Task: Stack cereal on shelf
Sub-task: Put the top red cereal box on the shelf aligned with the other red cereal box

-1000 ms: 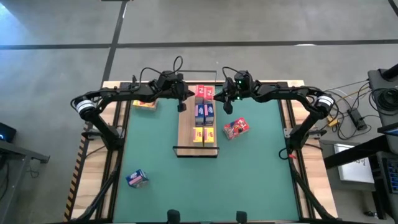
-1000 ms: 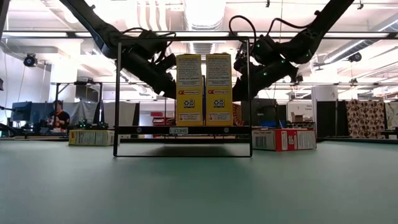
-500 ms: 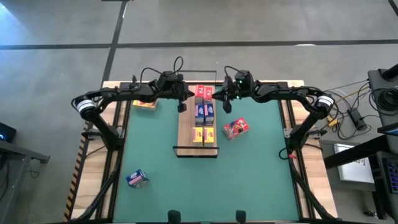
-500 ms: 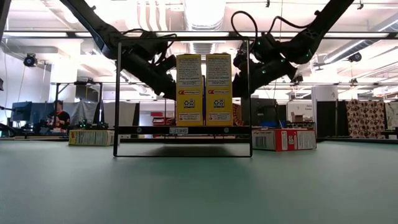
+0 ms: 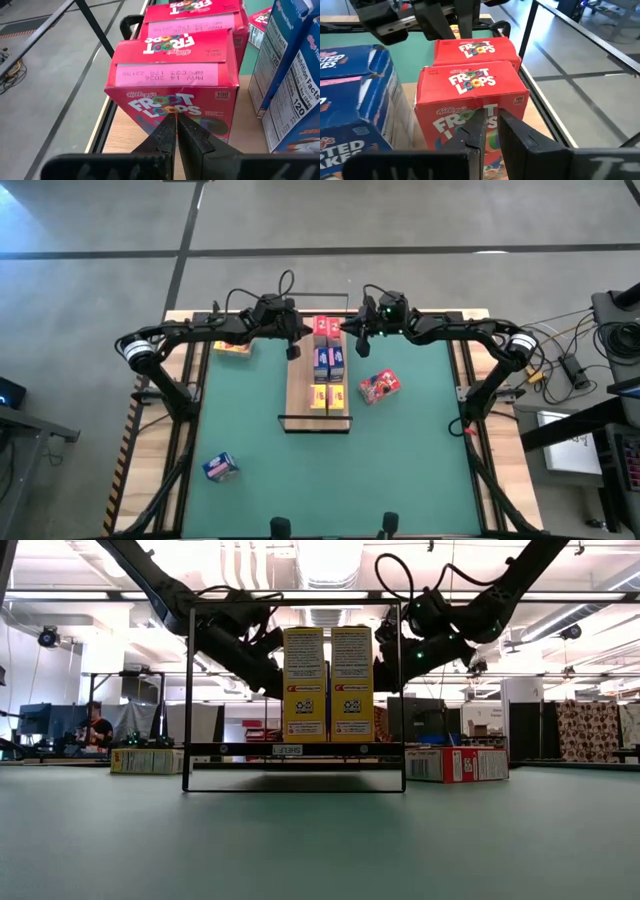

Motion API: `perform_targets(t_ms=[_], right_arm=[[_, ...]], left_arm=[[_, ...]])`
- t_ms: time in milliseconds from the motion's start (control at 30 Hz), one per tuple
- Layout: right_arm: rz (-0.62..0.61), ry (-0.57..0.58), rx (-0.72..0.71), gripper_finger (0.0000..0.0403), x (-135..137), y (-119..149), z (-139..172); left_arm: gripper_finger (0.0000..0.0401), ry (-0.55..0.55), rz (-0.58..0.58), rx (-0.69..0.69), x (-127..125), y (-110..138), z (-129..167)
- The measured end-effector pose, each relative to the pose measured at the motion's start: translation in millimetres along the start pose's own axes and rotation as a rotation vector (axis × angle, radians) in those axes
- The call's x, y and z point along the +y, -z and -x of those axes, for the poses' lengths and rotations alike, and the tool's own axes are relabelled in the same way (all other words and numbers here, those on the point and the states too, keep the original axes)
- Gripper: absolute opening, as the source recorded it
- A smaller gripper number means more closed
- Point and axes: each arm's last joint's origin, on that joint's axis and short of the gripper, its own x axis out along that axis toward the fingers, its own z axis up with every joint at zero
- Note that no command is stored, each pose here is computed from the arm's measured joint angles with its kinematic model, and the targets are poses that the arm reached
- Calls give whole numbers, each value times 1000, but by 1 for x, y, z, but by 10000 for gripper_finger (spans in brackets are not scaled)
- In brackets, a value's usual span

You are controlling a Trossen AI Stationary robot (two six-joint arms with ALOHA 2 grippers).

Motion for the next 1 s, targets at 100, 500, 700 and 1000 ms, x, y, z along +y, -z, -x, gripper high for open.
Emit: perform_targets(t_ms=[100, 500, 700, 1000], right_arm=[[10, 34, 3, 38, -1, 0, 0], [9, 66, 33, 38, 4, -16, 19], [4, 33, 54, 38, 13, -20, 24], [-3, 24, 52, 38, 21, -25, 30]], left_arm=[[0, -4, 3, -8, 0, -1, 0], [0, -5, 2, -10, 0, -1, 0], [0, -5, 1, -11, 0, -1, 0], [0, -1, 4, -3, 0, -5, 9]])
